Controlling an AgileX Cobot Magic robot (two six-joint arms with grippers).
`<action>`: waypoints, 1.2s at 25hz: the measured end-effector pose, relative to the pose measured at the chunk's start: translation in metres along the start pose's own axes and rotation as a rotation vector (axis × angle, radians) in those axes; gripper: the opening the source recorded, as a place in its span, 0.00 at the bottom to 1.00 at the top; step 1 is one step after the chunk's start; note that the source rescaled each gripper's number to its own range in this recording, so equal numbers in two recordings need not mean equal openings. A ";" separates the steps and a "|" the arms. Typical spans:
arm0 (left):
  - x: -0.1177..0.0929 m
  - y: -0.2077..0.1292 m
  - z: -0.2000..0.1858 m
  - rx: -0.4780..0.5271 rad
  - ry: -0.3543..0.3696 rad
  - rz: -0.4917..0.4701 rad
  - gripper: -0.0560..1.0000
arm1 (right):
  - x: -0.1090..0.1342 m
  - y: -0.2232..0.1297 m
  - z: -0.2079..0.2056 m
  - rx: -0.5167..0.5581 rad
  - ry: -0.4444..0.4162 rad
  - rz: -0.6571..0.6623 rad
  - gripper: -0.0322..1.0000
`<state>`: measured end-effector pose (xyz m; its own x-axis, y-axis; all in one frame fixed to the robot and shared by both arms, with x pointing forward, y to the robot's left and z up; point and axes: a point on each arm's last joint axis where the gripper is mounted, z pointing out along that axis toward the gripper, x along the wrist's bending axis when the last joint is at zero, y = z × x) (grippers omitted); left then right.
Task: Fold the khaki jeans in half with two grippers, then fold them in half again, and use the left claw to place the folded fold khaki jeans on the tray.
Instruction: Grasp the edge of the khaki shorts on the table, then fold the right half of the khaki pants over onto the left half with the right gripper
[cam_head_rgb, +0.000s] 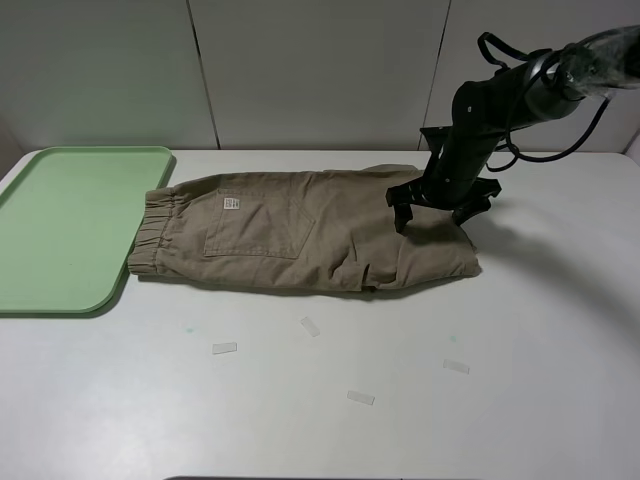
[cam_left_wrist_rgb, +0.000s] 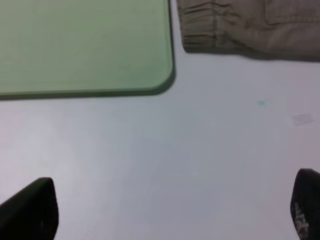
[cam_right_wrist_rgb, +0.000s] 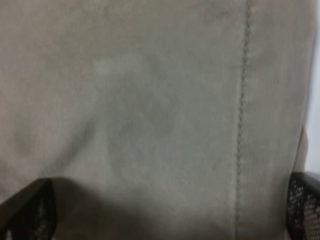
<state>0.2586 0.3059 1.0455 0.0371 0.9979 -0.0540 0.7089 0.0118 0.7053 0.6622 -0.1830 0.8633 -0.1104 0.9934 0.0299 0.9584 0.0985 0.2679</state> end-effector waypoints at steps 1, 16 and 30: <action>-0.001 0.000 0.000 0.003 -0.007 0.012 0.92 | 0.000 0.000 0.001 0.001 -0.001 -0.002 1.00; -0.005 -0.005 0.003 0.038 -0.054 0.051 0.90 | 0.001 0.000 0.004 0.007 -0.003 -0.007 0.97; 0.000 -0.024 -0.018 -0.163 -0.046 0.007 0.90 | 0.003 0.004 0.008 -0.029 0.020 0.017 0.07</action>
<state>0.2288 0.3070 1.0408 0.0762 0.9940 -0.0787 0.5848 0.0194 0.8110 0.6675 -0.1790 0.8569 -0.0998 0.9936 0.0536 0.9522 0.0798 0.2948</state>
